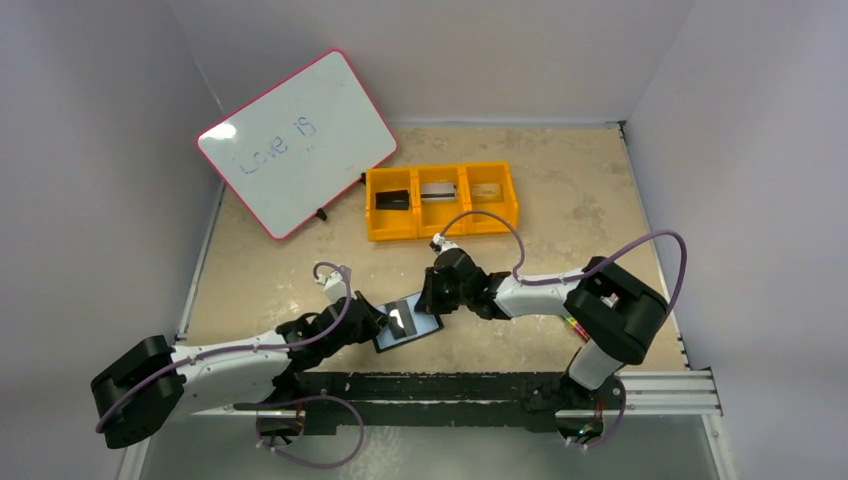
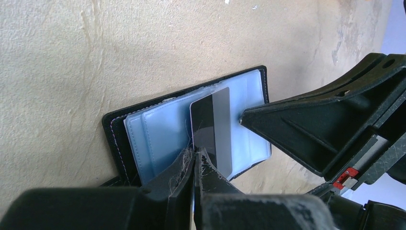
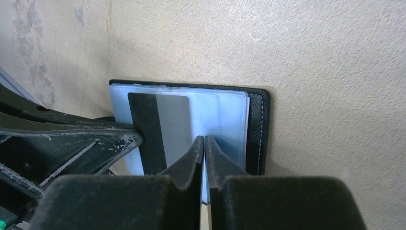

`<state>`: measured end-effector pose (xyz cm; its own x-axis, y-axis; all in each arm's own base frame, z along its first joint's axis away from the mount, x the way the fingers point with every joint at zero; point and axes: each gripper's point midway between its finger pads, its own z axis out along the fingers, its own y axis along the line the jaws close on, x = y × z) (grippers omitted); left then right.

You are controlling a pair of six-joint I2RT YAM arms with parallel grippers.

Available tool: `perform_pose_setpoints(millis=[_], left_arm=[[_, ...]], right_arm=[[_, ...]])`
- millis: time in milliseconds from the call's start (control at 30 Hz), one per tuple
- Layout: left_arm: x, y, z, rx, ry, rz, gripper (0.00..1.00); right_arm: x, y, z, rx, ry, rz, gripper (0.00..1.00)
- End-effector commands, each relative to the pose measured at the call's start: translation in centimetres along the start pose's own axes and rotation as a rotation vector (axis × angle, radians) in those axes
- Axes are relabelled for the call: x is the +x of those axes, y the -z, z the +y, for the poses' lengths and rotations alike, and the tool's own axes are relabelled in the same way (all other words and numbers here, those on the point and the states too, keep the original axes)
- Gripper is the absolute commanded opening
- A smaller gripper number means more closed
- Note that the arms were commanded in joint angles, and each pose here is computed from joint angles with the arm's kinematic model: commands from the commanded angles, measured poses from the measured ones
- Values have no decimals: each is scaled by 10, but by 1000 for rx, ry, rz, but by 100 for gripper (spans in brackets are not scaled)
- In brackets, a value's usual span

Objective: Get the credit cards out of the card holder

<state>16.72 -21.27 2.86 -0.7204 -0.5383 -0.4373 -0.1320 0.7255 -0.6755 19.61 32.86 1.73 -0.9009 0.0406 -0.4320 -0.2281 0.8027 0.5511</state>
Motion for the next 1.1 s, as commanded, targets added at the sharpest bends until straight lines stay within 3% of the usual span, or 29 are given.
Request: perform_pose_setpoints(millis=[0,200,333,633,800,967,1067], left_arm=[[-10,0,-18,46,-10,-37,4],[-7,-2,-45,148,27,-14,20],[-6,-2,-54,203,66,-11,25],[-3,-6,-39,152,79,-14,14],[0,-6,-44,168,75,3,22],[6,-8,-49,201,88,37,22],[9,-10,-45,188,96,43,10]], right_arm=[[18,-2,-39,142,4,42,5],[20,-4,-39,138,1,50,5],[20,-5,-38,130,-1,52,5],[20,-1,-35,118,1,49,5],[18,-2,-29,91,6,46,5],[22,-6,-30,89,1,59,5],[21,-5,-33,103,-5,54,5]])
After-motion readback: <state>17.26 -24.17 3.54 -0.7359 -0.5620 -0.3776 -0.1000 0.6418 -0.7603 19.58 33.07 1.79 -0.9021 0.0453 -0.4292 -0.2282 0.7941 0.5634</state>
